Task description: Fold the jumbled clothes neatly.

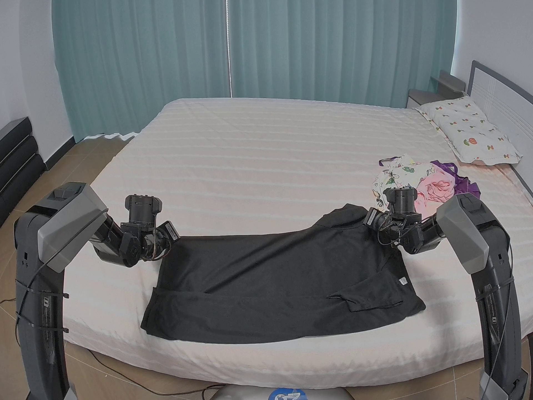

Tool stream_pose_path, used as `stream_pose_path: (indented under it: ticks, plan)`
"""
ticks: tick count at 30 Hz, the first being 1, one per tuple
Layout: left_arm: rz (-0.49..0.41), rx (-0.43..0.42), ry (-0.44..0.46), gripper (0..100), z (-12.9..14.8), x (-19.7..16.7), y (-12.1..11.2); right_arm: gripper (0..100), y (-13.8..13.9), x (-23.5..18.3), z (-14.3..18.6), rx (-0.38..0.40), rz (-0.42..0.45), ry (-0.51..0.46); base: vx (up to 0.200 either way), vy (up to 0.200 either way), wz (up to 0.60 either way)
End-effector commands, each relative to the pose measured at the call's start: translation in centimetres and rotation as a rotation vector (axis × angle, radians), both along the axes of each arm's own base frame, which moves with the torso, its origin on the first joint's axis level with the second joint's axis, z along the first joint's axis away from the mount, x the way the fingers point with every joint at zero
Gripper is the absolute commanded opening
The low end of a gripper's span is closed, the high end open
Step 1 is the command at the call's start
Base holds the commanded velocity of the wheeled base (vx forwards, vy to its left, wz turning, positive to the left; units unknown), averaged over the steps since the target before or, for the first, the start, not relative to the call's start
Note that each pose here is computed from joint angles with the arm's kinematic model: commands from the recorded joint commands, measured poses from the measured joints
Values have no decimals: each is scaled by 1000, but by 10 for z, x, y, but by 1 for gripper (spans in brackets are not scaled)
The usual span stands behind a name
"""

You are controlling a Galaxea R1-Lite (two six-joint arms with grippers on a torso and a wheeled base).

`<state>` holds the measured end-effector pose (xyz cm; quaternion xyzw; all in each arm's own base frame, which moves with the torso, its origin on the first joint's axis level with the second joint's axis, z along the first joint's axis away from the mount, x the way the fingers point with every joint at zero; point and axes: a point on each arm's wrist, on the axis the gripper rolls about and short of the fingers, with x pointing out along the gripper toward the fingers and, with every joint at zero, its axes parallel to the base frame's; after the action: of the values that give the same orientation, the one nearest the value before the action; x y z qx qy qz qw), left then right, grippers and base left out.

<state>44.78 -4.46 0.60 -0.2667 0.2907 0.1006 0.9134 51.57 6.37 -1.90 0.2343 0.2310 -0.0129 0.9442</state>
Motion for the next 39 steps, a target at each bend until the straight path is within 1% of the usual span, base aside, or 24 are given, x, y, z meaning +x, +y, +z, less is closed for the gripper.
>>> stream_pose_path:
  ticks: [1, 6, 9, 12, 17, 19, 23, 24, 26, 35, 39]
  plan:
    - [5, -2, -17, 0, 5, 2, 2, 0, -8, -6, 12, 14, -21, -5, 0, 0, 0]
    - [14, -3, -42, 0, 11, 6, 5, 0, -14, -16, 15, 17, -31, -9, 0, 0, 0]
    - [39, 8, -58, 0, 14, 9, 10, 0, -22, -17, 16, 18, -47, -31, 0, 0, 0]
    - [52, 10, -66, 0, 16, 11, 14, 0, -25, -22, 16, 19, -48, -15, 0, 0, 0]
    - [59, 15, -56, 0, 14, 9, 18, 0, -29, -24, 16, 22, -55, -18, 0, 0, 0]
    - [63, 14, -61, 0, 15, 10, 20, 0, -29, -24, 17, 22, -55, -27, 0, 0, 0]
    - [70, 13, -81, 0, 19, 12, 23, 0, -26, -30, 14, 21, -46, -7, 0, 0, 0]
    - [74, 10, -99, 0, 24, 14, 24, 0, -25, -30, 14, 22, -44, -12, 0, 0, 0]
    - [76, 11, -106, 0, 28, 13, 26, 0, -24, -30, 14, 23, -41, -24, 0, 0, 0]
    - [64, 14, -82, 0, 24, 7, 22, 0, -23, -38, 18, 27, -34, -40, 0, 0, 0]
    - [58, 14, -82, 0, 26, 5, 19, 0, -25, -46, 29, 31, -32, -65, 0, 0, 0]
